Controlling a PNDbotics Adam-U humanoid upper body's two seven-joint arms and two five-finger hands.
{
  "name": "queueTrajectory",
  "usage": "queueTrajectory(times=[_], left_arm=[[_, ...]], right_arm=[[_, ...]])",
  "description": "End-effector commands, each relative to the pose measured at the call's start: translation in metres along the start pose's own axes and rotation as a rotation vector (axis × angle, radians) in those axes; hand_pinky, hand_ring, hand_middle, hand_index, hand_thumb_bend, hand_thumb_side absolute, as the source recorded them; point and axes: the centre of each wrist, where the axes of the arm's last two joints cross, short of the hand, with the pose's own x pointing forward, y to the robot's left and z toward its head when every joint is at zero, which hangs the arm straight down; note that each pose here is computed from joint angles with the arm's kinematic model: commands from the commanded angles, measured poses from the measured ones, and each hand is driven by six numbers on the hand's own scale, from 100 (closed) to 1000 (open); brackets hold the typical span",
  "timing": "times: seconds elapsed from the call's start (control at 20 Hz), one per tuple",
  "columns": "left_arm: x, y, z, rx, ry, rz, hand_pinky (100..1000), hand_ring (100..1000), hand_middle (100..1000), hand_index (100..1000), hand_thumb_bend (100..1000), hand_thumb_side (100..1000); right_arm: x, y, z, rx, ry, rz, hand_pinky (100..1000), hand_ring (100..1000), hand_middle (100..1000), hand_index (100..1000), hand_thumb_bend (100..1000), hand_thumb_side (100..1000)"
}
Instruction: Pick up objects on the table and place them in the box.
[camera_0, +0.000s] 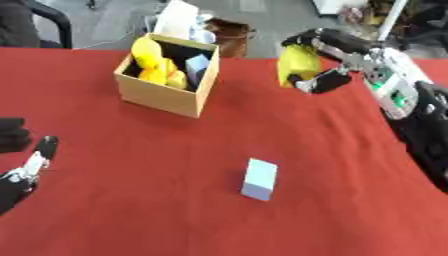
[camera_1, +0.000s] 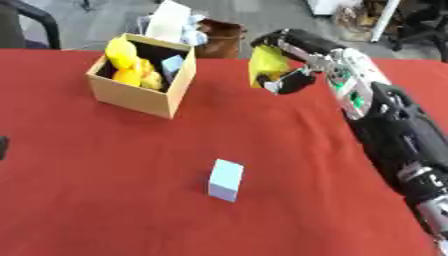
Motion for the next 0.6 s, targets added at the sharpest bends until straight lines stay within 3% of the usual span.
queueTrajectory(times=[0.05, 0.4, 0.6], left_arm=[[0.010, -0.004, -0.006, -0.021, -0.044, 0.023, 660, 604, 552, 704, 530, 411], [0.023, -0.019, -0.013, -0.073, -0.100, 0.080, 659, 604, 552, 704, 533, 410], [0.031, -0.025, -0.017, -0.111, -0.138, 0.101, 658, 604, 552, 705, 533, 410]], right_arm=[[0.007, -0.014, -0.015, -0.043, 0.014, 0.009, 714, 538, 472, 904, 100, 100], [0.028, -0.001, -0.052, -0.046, 0.068, -0.006, 723, 578, 518, 906, 100, 100], [0.030, 0.013, -0.062, -0.060, 0.148, -0.032, 719, 598, 573, 910, 100, 122]])
